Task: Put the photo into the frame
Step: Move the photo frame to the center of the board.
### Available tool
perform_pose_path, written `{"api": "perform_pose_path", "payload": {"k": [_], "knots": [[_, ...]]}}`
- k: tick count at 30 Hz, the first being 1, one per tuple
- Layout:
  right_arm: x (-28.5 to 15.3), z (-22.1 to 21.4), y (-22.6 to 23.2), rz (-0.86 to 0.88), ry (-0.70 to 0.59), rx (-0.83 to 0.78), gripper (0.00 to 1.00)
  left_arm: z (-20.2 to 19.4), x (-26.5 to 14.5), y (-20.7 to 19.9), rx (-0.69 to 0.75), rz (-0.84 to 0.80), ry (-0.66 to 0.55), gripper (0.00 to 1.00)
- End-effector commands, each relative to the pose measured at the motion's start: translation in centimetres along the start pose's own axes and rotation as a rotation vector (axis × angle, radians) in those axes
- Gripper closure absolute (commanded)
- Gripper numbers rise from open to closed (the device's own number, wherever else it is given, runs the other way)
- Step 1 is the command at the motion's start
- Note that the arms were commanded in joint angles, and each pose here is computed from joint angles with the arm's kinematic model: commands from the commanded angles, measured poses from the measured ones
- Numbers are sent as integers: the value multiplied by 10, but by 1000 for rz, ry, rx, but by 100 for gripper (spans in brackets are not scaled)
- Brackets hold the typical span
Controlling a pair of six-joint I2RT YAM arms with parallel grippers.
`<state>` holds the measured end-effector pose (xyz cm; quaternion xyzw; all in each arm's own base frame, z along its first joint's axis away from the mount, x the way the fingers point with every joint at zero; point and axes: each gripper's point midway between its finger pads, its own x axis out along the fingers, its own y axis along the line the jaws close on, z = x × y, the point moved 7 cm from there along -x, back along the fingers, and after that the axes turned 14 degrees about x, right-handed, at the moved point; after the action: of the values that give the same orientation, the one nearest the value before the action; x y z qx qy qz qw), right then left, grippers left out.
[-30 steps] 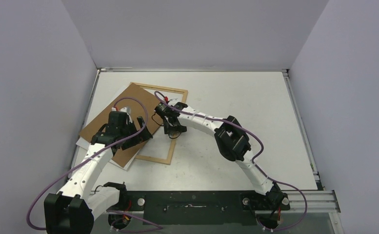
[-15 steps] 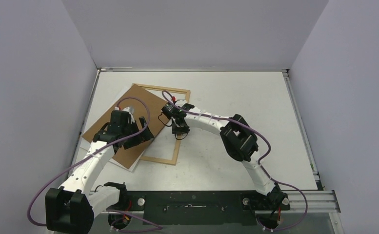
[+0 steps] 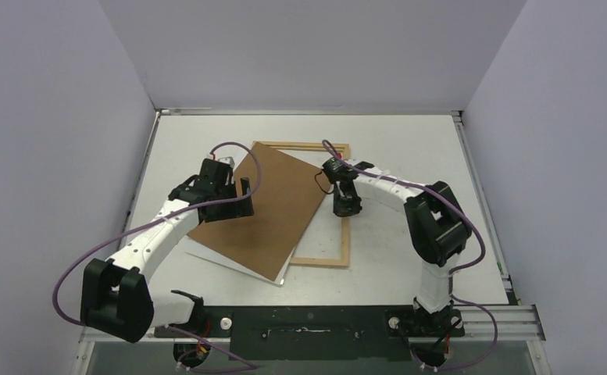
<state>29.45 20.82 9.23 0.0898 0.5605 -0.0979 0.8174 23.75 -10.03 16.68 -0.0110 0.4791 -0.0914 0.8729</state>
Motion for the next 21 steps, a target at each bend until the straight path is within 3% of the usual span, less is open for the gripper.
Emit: {"api": "perform_pose_path", "payload": {"k": [1, 8, 12, 17, 21], "knots": [[-18, 29, -44, -16, -118, 12, 86, 25, 1, 2, 21, 51, -23, 15], [-21, 51, -107, -101, -150, -44, 83, 47, 28, -1, 61, 32, 28, 15], [-23, 60, -130, -20, -76, -189, 78, 64, 47, 4, 53, 43, 73, 14], [-10, 77, -165, -72, -49, -102, 78, 87, 71, 13, 27, 48, 104, 15], [0, 81, -186, -111, -36, -37, 78, 99, 92, 5, 30, -41, 133, 15]]}}
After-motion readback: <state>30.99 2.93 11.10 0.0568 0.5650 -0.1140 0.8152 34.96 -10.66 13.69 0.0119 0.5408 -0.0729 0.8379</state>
